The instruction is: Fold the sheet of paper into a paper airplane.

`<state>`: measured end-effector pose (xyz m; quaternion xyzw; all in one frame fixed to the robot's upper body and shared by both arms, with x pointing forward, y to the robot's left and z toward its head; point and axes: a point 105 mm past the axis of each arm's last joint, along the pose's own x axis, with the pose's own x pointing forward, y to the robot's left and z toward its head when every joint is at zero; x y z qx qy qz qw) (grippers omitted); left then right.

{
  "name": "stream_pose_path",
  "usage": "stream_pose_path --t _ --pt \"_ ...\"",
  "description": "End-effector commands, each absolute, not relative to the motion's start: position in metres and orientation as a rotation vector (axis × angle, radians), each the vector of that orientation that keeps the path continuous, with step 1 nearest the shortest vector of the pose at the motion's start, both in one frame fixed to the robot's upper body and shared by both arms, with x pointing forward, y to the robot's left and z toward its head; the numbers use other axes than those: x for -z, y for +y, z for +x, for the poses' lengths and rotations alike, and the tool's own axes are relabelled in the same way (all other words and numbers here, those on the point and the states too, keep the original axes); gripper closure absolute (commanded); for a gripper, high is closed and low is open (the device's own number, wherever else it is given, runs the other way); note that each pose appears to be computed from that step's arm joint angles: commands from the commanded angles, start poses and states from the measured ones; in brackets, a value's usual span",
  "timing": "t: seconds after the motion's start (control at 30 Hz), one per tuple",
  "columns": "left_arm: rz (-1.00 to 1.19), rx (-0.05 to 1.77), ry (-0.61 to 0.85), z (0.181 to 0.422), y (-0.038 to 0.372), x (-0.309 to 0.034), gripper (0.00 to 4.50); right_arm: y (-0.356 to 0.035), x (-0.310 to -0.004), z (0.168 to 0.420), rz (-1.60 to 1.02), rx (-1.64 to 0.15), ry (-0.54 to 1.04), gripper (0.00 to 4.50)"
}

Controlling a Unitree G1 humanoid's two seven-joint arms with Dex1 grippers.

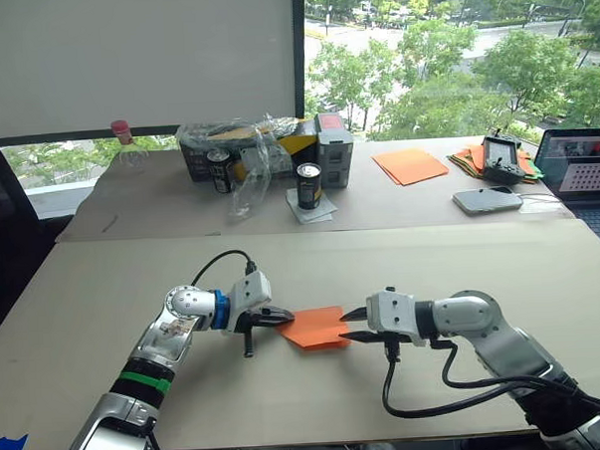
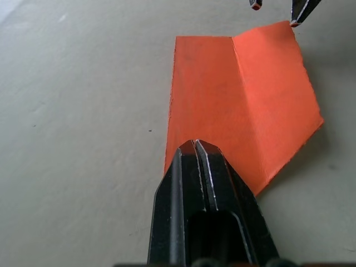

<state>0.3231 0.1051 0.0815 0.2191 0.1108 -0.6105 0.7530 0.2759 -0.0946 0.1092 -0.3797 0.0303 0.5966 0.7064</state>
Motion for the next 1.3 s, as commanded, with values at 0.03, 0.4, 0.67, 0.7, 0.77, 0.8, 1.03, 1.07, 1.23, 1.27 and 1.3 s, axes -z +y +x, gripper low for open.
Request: stream_pose_path --t 0.03,0.4,0.67,0.7,0.77,0.8,1.03,1.07,1.23,1.27,1.3 --pt "0.502 1.309 0.278 0.325 0.114 -0.077 4.5 -0.09 -0.113 0.273 -0.848 -1.334 0.02 2.99" --pt "0.511 1.311 0.275 0.327 0.114 -0.079 4.5 -0.092 -0.108 0.285 -0.914 -1.286 0.001 2.99" --pt "0.509 1.313 0.281 0.327 0.114 -0.079 4.5 -0.087 -0.112 0.287 -0.883 -1.313 -0.013 3.84" --pt "0.509 1.314 0.28 0.327 0.113 -0.079 4.5 -0.085 -0.113 0.287 -0.881 -1.32 -0.018 4.18" --pt "0.511 1.318 0.279 0.327 0.113 -0.079 4.5 -0.085 -0.113 0.287 -0.888 -1.327 -0.017 4.47" --pt "0.512 1.319 0.278 0.327 0.113 -0.079 4.5 -0.085 -0.113 0.287 -0.892 -1.33 -0.015 4.47" --pt "0.53 1.332 0.27 0.329 0.112 -0.082 4.5 -0.077 -0.119 0.272 -0.818 -1.38 -0.001 4.47" --pt "0.53 1.336 0.27 0.328 0.111 -0.082 4.5 -0.076 -0.119 0.27 -0.803 -1.387 0.01 4.47" --pt "0.507 1.374 0.278 0.32 0.105 -0.078 4.5 -0.069 -0.117 0.259 -0.725 -1.417 0.073 4.47" --pt "0.503 1.38 0.282 0.318 0.105 -0.076 4.5 -0.069 -0.117 0.258 -0.724 -1.42 0.083 4.47" --pt "0.492 1.404 0.291 0.311 0.103 -0.073 4.5 -0.069 -0.115 0.257 -0.711 -1.422 0.1 4.47"
